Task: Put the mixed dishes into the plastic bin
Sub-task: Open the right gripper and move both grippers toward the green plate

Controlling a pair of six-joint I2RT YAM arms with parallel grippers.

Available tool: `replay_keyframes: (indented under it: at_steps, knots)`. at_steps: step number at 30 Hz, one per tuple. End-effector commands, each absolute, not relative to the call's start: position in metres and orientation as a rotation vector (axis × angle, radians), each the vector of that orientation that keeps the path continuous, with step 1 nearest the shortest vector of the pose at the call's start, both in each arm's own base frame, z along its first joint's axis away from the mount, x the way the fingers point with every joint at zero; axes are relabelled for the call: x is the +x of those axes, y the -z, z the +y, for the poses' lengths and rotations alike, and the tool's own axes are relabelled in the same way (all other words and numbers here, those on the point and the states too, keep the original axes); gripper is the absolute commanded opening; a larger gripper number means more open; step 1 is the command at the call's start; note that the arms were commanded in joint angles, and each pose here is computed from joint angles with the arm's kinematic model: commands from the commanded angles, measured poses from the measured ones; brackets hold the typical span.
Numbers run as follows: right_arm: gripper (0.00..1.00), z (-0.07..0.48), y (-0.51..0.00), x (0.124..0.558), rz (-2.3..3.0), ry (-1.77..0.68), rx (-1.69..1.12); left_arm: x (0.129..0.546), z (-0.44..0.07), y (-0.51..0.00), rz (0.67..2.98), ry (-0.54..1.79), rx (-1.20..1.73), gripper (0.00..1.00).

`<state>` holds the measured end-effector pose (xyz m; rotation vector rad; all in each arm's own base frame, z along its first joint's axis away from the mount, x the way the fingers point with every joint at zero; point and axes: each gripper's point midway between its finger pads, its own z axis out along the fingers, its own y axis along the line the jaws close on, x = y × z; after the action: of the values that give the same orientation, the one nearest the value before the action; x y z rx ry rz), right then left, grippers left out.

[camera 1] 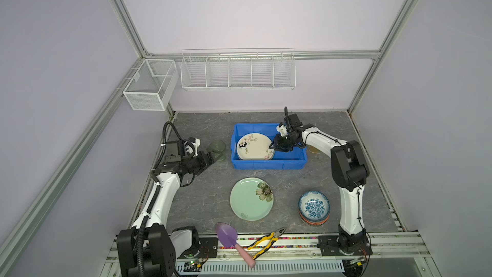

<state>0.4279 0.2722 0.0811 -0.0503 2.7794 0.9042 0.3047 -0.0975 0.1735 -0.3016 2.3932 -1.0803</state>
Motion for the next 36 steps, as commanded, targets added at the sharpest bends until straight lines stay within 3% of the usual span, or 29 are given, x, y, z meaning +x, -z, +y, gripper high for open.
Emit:
replay_keyframes:
  at_steps: [1,16,18,19,21,36]
  knots:
    - [0.41,0.268,-0.124,0.42,2.701,-0.877,-0.119,0.303,-0.095,-0.173,2.403,1.04,-0.281,0.95]
    - [0.66,0.261,-0.192,0.35,2.592,-0.819,-0.323,0.293,-0.092,-0.168,2.422,1.009,-0.313,0.99]
    - [0.76,0.259,-0.194,0.339,2.593,-0.809,-0.346,0.291,-0.092,-0.165,2.434,1.001,-0.321,0.99]
    - [0.93,0.258,-0.195,0.334,2.595,-0.803,-0.355,0.29,-0.092,-0.165,2.437,0.998,-0.319,0.99]
    - [0.88,0.256,-0.195,0.323,2.597,-0.793,-0.38,0.289,-0.093,-0.162,2.45,0.984,-0.319,0.99]
    - [0.88,0.256,-0.185,0.264,2.598,-0.833,-0.427,0.277,-0.099,-0.149,2.544,0.827,-0.265,0.99]
